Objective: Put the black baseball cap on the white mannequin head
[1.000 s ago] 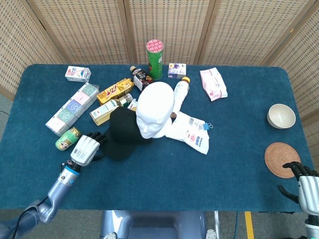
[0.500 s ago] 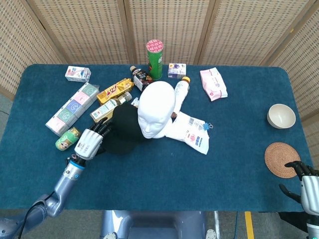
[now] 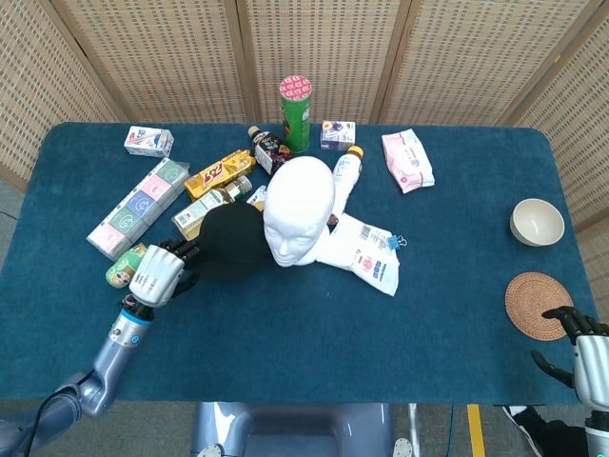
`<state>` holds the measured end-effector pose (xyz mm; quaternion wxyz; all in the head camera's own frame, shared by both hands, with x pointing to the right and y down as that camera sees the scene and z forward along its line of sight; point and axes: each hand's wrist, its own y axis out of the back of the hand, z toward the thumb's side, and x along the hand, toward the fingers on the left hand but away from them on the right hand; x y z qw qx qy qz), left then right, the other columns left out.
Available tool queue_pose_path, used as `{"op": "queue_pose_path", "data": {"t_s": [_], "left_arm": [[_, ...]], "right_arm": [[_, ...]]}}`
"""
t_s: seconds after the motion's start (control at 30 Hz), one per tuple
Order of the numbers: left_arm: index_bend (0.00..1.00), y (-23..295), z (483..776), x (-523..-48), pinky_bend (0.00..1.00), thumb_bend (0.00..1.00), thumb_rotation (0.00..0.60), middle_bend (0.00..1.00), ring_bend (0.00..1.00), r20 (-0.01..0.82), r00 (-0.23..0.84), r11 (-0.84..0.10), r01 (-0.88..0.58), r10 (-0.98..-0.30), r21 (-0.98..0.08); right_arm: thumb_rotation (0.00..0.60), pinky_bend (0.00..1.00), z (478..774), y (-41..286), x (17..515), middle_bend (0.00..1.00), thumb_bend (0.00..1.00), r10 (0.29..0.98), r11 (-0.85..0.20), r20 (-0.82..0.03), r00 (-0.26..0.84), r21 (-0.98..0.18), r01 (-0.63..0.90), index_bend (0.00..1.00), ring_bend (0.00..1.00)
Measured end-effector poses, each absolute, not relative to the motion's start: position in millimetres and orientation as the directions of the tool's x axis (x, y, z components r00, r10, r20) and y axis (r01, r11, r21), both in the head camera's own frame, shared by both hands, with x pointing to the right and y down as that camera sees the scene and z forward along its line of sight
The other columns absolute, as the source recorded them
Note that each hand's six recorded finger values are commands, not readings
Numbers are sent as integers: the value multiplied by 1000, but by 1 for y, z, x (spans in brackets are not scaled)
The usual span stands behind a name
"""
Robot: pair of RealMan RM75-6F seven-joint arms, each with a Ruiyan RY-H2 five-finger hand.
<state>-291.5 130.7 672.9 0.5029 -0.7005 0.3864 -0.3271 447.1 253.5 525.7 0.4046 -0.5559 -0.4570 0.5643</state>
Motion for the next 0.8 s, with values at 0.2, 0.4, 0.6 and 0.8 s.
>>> {"op": "queue_pose_path", "data": {"t_s": [0.2, 0.4, 0.6, 0.8], "left_arm": [[810, 132, 660, -316, 769, 502, 600, 667, 628, 53, 475, -158, -185, -879, -970], [810, 123, 641, -322, 778, 500, 600, 700, 641, -6, 484, -95, -185, -875, -978], [817, 105, 609, -318, 778, 498, 600, 712, 644, -96, 522, -3, -185, -848, -983], [818, 77, 567, -301, 778, 499, 600, 713, 644, -211, 568, 126, -184, -795, -975]], "right_arm": [[600, 524, 526, 251, 444, 389, 81, 966, -254, -256, -43, -965, 59, 379, 461], [600, 524, 525, 251, 444, 389, 81, 966, -250, -253, -44, -966, 66, 379, 461], [600, 524, 524, 251, 445, 390, 81, 967, -245, -249, -45, -966, 76, 379, 461], [600, 524, 524, 251, 445, 390, 80, 968, -244, -248, -41, -966, 84, 379, 461]]}}
